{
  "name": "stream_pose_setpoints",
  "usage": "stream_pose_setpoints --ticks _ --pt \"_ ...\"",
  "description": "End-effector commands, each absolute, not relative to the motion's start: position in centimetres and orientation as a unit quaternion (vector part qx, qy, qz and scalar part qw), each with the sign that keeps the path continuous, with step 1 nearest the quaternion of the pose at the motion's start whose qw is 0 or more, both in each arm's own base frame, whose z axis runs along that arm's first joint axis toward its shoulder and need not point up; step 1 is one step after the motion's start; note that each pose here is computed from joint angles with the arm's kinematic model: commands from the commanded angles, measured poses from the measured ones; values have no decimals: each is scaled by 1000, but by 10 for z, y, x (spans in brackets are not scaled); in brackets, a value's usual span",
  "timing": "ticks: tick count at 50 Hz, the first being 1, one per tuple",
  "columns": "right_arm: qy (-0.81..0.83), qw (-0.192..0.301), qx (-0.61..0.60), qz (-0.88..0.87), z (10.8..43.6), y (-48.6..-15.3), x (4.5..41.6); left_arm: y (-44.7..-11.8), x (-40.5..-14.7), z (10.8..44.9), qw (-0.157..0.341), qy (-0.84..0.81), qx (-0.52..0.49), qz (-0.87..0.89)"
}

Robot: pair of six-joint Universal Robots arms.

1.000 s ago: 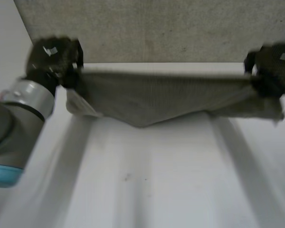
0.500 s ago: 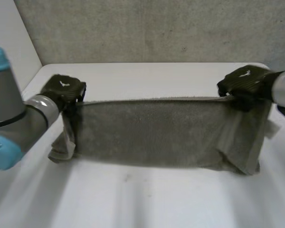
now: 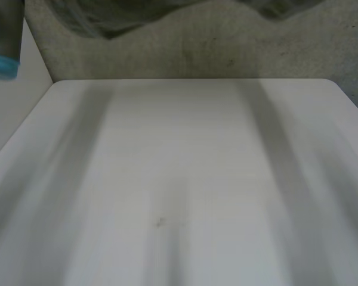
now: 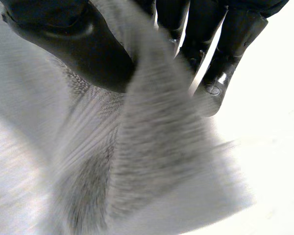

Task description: Fold the towel.

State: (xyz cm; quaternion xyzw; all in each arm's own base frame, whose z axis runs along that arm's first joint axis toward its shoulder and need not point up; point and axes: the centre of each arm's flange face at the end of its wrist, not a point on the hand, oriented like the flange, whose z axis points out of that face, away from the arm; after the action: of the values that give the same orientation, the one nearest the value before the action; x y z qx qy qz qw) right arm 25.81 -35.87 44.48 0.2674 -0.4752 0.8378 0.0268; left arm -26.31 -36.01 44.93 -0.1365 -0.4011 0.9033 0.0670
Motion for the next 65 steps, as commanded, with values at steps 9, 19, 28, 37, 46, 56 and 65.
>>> stream_pose_setpoints --ticks 9,19,28,37,46,56,65 --pt "-693 -25 412 590 237 -326 257 -340 -250 216 120 -655 -255 701" --pt "-729 -18 454 512 150 -300 248 -316 -243 117 73 -707 -320 627" --pt "-735 15 430 524 175 -289 223 -311 -238 117 36 -695 -355 624" --pt "-747 11 415 520 180 -265 206 -310 -236 116 34 -694 -352 627" --pt "-759 2 404 511 167 -263 194 -324 -233 114 17 -679 -336 653" --pt "-772 -1 364 521 171 -276 179 -329 -233 106 13 -675 -333 658" --pt "-774 8 342 532 174 -286 170 -333 -229 104 6 -679 -329 656"
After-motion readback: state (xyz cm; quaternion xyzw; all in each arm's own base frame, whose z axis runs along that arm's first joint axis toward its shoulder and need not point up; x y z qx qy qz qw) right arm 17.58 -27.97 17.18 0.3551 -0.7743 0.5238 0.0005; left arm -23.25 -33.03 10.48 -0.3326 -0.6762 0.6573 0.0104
